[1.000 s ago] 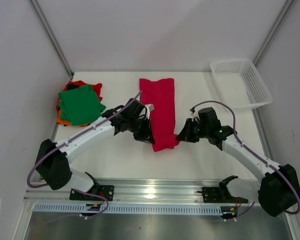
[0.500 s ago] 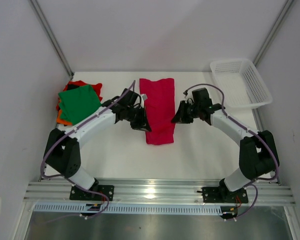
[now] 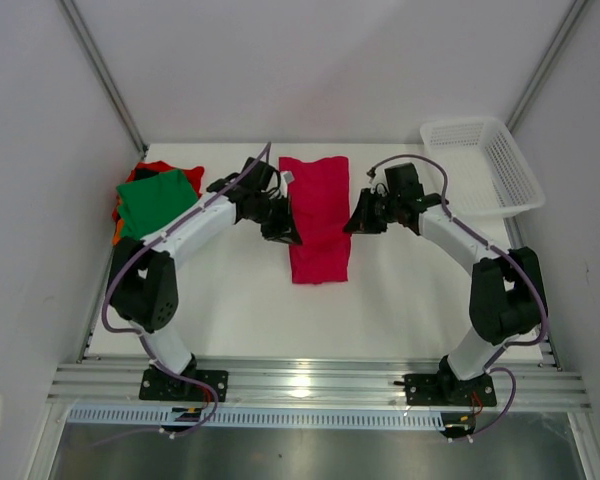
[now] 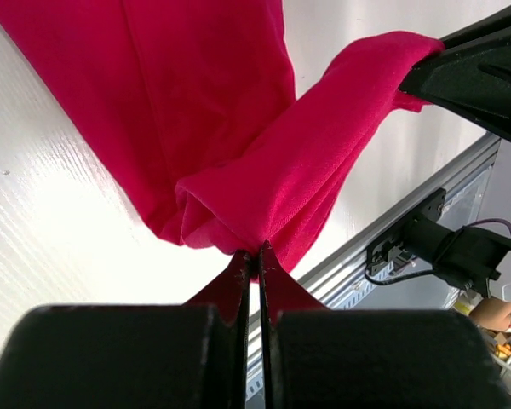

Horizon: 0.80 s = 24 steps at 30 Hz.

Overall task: Fold and stack the t-shirts
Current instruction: Fold the folded rectangular tshirt in 1/3 of the way

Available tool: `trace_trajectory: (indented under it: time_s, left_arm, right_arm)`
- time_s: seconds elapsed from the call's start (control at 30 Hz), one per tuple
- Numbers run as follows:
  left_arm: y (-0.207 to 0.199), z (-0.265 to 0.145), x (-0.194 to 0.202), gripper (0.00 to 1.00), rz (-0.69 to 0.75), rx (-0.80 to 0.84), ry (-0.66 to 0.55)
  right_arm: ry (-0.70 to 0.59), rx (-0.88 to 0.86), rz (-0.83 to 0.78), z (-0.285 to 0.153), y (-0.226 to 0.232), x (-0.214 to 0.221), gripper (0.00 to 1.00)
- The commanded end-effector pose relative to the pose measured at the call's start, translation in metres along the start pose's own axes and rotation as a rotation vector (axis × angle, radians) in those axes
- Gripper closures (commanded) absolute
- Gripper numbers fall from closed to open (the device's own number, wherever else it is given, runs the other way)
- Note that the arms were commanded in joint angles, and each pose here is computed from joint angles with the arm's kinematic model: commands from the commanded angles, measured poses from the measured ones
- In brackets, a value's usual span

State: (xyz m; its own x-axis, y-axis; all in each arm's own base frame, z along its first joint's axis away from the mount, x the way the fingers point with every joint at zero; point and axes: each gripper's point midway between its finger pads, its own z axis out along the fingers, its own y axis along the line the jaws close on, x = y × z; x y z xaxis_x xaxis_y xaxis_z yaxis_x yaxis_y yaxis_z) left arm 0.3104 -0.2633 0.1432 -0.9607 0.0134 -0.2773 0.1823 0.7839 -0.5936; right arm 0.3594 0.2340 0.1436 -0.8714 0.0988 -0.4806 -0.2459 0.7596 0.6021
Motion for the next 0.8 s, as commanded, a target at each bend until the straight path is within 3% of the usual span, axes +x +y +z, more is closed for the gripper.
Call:
trace_trajectory:
  time_s: [0.0,0.43,0.77]
  left_arm:
    - [0.006,-0.005,-0.006,0.99,0.011,-0.01,0.022]
    - [0.025,0.003,-0.053,0.99,-0.062,0.02,0.009]
    - [0.041,0.014,-0.05,0.99,-0.097,0.028,0.049]
  right_arm:
    - [-0.066,0.044,-0.035,-0.003,-0.011,-0.027,1.0]
    - [-0.048,0.067,0.004,0.024,-0.035,-0.055,1.0]
    - [-0.018,0.067,0.039,0.036,-0.045,-0.047,1.0]
